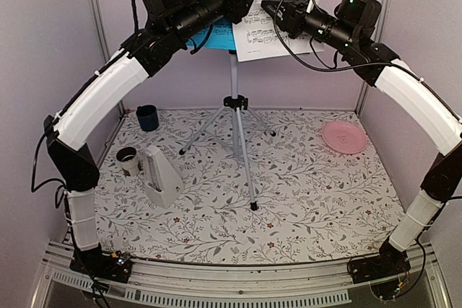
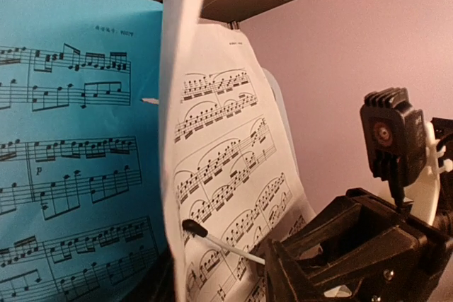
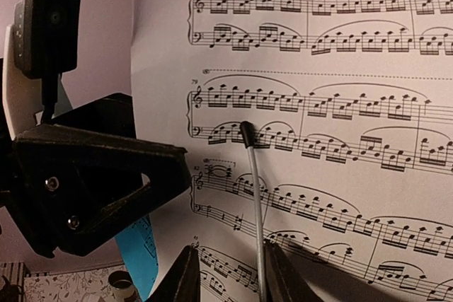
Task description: Set up the instrument practice props
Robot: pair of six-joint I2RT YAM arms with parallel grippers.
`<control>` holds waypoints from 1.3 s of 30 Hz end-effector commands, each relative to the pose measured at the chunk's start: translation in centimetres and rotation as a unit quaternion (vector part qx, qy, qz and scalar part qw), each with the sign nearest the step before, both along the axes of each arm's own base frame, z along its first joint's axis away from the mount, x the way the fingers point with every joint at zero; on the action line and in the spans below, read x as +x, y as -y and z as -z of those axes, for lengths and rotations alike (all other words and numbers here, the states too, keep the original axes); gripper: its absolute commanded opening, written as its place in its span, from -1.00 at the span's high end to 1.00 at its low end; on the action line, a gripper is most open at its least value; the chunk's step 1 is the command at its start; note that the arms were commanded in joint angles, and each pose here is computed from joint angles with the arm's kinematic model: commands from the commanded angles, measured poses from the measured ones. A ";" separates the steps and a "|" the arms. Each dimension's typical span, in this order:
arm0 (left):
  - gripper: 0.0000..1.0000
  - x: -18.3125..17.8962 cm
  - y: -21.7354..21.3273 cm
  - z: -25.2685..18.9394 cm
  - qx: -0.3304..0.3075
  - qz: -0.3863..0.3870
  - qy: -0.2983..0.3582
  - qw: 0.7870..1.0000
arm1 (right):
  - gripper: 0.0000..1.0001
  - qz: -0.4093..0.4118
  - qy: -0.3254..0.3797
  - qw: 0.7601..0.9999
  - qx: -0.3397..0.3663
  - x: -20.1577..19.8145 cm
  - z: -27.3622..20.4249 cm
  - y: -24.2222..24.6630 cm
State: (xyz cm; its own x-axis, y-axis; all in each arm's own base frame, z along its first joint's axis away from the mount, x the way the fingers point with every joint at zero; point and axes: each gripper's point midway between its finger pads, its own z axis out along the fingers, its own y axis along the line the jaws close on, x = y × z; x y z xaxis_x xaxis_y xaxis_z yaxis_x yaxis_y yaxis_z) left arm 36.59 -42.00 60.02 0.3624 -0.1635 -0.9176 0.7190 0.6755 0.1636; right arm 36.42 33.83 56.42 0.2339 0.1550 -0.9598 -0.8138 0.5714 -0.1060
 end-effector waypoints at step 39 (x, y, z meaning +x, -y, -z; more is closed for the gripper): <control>-0.08 -5.4 -5.2 10.8 0.012 -0.016 -0.148 0.989 | -0.03 0.022 -0.171 0.982 0.080 1.7 7.1 13.8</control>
State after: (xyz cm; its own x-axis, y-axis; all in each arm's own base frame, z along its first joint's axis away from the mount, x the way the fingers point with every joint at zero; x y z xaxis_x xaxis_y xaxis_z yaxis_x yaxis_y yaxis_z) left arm 31.50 -36.58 48.01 0.0895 -0.0686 -0.9936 0.7142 0.6997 0.0160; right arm 38.61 19.19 48.70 -0.0749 0.2764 -0.9581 -0.7052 0.6646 0.2469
